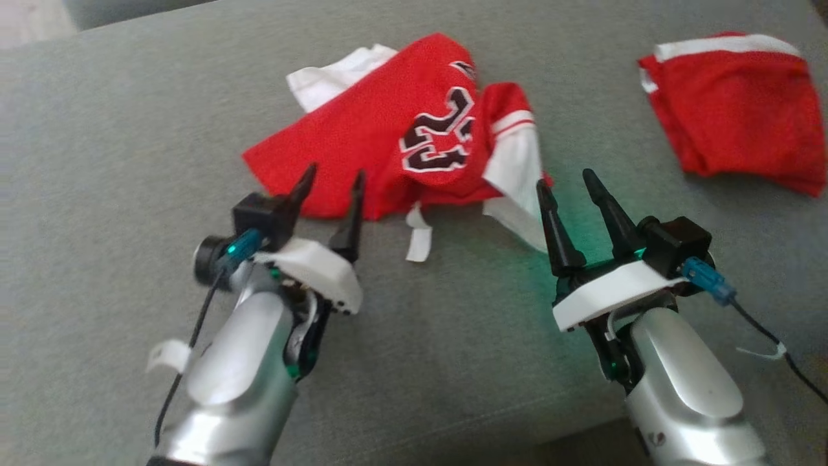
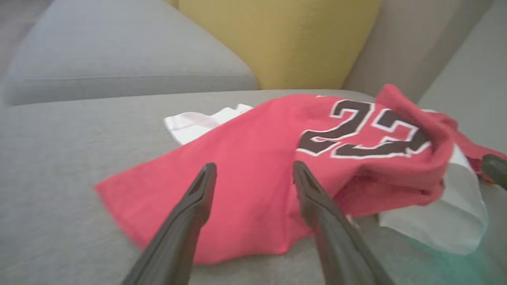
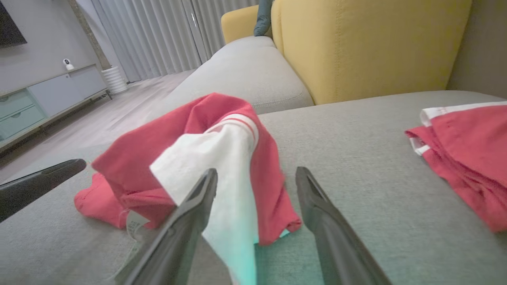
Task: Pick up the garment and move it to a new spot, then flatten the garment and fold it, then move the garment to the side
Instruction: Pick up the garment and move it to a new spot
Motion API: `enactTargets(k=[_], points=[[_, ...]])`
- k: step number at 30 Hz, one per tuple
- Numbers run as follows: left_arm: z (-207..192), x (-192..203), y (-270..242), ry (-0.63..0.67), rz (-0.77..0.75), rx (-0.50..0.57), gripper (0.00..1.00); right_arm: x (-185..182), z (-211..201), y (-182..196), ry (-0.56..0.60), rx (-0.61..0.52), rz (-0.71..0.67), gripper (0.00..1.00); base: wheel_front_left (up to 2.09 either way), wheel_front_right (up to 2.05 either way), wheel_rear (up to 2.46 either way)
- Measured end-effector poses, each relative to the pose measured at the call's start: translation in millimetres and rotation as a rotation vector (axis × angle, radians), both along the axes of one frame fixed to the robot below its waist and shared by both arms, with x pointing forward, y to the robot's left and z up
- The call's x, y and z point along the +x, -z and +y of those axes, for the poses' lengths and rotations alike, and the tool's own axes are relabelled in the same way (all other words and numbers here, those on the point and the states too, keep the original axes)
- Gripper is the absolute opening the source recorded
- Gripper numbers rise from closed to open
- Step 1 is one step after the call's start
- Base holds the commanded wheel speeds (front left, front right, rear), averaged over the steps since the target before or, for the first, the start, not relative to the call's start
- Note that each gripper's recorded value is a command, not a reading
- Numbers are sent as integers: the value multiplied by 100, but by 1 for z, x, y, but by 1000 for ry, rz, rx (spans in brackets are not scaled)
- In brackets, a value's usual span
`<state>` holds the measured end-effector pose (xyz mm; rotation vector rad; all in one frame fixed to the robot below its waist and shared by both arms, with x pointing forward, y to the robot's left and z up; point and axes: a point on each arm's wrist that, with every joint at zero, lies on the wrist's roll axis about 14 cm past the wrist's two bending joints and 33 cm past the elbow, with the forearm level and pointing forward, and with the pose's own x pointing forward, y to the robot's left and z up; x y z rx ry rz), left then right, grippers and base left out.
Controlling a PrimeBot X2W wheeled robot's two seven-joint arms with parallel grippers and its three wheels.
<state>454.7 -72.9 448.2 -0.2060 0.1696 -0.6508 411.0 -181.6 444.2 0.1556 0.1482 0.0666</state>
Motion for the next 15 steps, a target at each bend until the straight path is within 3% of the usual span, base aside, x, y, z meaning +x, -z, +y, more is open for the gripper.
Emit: enactTargets(k=[7, 15], points=[[85, -6, 18, -268, 53, 23, 100, 10, 40, 4, -119, -6, 5, 100, 0, 0, 0], [152, -41, 26, -458, 93, 34, 100, 3, 59, 17, -175, -31, 41, 100, 0, 0, 0]])
